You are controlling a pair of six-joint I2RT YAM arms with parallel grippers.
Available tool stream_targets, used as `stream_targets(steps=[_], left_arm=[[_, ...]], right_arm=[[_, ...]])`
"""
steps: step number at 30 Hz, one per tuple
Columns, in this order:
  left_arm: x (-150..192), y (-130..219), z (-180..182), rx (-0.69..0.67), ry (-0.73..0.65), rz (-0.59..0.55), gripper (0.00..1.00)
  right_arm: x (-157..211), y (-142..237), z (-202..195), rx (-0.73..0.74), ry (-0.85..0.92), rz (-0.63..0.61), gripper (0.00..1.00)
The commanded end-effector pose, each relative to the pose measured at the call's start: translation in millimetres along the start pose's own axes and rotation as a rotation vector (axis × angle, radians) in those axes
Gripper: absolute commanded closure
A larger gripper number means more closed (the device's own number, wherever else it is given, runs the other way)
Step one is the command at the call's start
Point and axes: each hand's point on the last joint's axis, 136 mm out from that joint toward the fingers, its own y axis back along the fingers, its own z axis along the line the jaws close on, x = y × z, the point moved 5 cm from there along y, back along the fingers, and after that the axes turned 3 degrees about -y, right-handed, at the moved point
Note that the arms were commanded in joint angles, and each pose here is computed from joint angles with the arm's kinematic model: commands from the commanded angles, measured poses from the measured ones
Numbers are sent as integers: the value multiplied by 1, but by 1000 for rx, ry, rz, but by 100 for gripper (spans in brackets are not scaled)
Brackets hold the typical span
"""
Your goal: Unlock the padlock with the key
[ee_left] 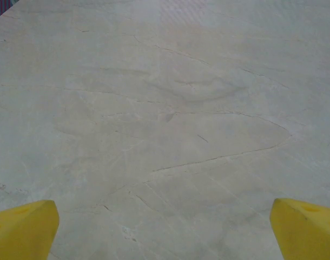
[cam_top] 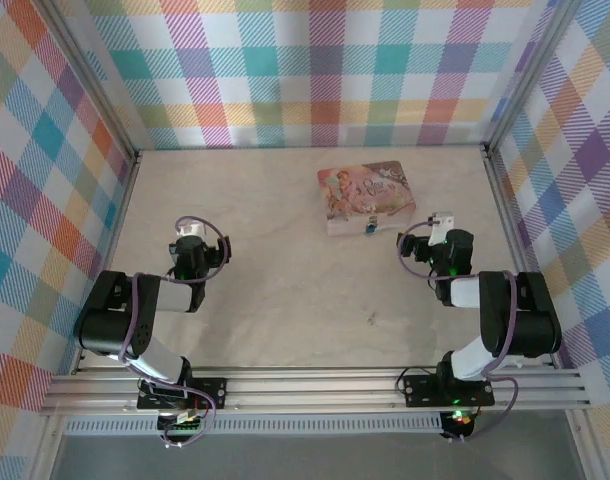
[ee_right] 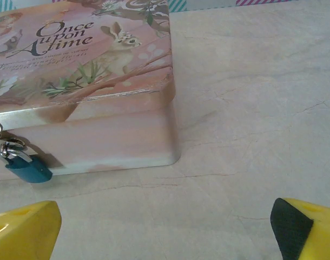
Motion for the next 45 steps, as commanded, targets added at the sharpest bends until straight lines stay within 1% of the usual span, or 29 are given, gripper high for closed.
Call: stream_targets(steps=[1, 24, 26, 29, 32, 35, 37, 39, 41, 42, 45], left_arm=[[-14, -2, 3, -5, 13, -48, 0], [-15, -2, 2, 0, 13, -52, 0], [-20, 0, 0, 17, 3, -40, 0], [-40, 11, -1, 19, -16, -23, 0], [-63, 25, -4, 27, -11, -59, 0], [-88, 39, -10, 87, 68, -113, 0], [-104, 44, -14, 122, 111, -117, 0], [-116, 49, -25, 200, 142, -76, 0], [-124, 52, -38, 277, 183, -20, 0], [-125, 54, -46, 321, 207, 12, 0], [-127, 60, -70, 423, 249, 59, 0]], right_arm=[[-11, -2, 2, -23, 19, -32, 0], [-11, -1, 2, -19, 18, -37, 0], [-15, 0, -2, 22, -2, -38, 0], [-23, 7, -5, 62, -15, -52, 0], [-32, 16, -7, 99, -42, -36, 0], [-41, 24, -6, 123, -91, 9, 0], [-51, 31, -6, 137, -146, 20, 0], [-58, 38, 0, 115, -206, 49, 0], [-64, 45, 11, 55, -258, 74, 0], [-68, 49, 16, 24, -291, 88, 0], [-71, 61, 26, -14, -424, 156, 0]])
